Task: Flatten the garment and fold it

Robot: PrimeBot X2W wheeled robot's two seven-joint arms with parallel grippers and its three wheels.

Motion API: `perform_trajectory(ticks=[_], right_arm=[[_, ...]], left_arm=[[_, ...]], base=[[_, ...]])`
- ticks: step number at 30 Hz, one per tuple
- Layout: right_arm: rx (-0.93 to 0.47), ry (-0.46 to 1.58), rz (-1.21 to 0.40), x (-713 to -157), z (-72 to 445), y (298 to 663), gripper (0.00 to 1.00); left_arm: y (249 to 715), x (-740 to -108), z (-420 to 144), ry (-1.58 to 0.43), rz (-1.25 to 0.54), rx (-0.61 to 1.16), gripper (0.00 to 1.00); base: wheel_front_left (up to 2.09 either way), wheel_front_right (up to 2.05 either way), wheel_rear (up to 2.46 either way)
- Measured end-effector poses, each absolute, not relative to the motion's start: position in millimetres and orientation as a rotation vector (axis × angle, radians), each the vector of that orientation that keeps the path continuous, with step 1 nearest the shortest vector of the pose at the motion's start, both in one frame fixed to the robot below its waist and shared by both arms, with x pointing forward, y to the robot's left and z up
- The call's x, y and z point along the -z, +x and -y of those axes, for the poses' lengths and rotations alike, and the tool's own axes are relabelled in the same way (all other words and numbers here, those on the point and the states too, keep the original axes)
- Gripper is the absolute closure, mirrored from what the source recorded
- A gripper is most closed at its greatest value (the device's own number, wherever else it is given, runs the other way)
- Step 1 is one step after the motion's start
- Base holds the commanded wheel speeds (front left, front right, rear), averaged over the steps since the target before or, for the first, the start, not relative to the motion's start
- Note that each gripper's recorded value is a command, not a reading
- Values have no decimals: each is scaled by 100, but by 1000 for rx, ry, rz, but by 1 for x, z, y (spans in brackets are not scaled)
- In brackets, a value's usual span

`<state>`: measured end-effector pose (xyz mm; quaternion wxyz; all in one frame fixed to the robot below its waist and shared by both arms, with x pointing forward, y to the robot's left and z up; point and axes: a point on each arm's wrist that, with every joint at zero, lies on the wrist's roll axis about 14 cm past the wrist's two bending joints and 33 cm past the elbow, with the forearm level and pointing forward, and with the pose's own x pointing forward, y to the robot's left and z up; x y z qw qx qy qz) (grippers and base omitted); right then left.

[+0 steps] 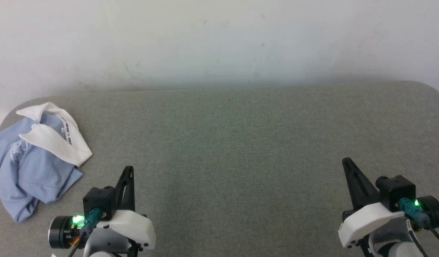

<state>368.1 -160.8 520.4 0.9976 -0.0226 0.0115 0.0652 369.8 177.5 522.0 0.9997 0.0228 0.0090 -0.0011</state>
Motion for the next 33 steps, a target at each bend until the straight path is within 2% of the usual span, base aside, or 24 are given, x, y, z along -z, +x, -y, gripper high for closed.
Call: perform_trajectory(ticks=[33], right_arm=[[-130,-45,-23,-520,161,368,100]], left_arm=[[370,-522,-177,46,-18,2,100]], base=[[0,0,0]])
